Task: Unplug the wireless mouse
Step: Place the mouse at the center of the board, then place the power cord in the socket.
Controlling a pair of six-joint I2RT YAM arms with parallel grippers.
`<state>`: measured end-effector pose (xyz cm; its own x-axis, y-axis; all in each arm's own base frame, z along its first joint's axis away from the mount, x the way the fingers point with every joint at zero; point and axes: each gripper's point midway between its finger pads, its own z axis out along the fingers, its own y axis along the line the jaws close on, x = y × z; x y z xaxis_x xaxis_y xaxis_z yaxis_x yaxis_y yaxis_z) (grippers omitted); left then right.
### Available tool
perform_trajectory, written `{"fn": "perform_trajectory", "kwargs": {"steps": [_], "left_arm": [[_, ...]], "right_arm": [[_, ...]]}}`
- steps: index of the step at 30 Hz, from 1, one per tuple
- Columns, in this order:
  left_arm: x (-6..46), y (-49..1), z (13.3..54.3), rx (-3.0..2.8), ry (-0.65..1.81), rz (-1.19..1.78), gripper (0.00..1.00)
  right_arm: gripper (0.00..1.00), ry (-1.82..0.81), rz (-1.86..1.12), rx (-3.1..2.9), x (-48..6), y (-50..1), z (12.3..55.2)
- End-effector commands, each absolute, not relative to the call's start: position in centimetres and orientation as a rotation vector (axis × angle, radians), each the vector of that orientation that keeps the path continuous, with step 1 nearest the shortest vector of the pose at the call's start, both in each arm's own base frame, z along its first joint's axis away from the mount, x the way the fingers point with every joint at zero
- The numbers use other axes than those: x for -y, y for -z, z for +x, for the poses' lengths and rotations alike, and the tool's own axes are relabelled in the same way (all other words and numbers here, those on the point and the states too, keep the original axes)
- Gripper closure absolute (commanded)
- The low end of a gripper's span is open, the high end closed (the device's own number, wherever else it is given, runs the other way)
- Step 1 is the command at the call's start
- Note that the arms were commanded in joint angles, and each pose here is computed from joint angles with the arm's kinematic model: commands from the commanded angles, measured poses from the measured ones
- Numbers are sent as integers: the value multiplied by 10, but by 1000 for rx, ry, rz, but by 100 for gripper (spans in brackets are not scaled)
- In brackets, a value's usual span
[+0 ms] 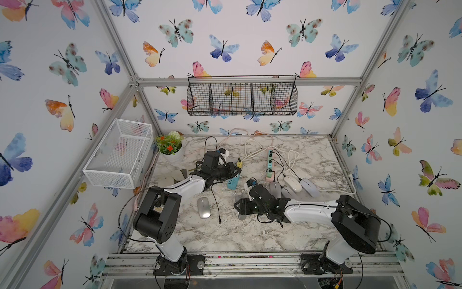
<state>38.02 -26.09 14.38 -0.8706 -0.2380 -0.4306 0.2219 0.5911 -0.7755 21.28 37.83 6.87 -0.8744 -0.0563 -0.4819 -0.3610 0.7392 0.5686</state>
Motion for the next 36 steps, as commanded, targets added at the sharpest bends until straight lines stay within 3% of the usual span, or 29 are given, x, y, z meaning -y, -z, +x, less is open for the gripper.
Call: {"fn": "perform_trajectory", "kwargs": {"steps": [1,8,17,27,36], "left_arm": [[260,-158,373,-2272,1305,81,100],[251,-153,373,-2270,1327,66,100],[250,-149,370,-2277,1324,64,100],[248,-145,367,-2287,1317,55,100],[243,-134,365,-2332,1219,69,100]], "right_arm": [[86,-983,-269,-2460,-397,-78,223],[79,-953,-240,-2497,-417,-64,233],[61,-904,-175,-2571,-415,-36,233],[29,-890,-155,-2578,-411,-32,232],[23,-861,-179,-2448,-382,-70,233]]}}
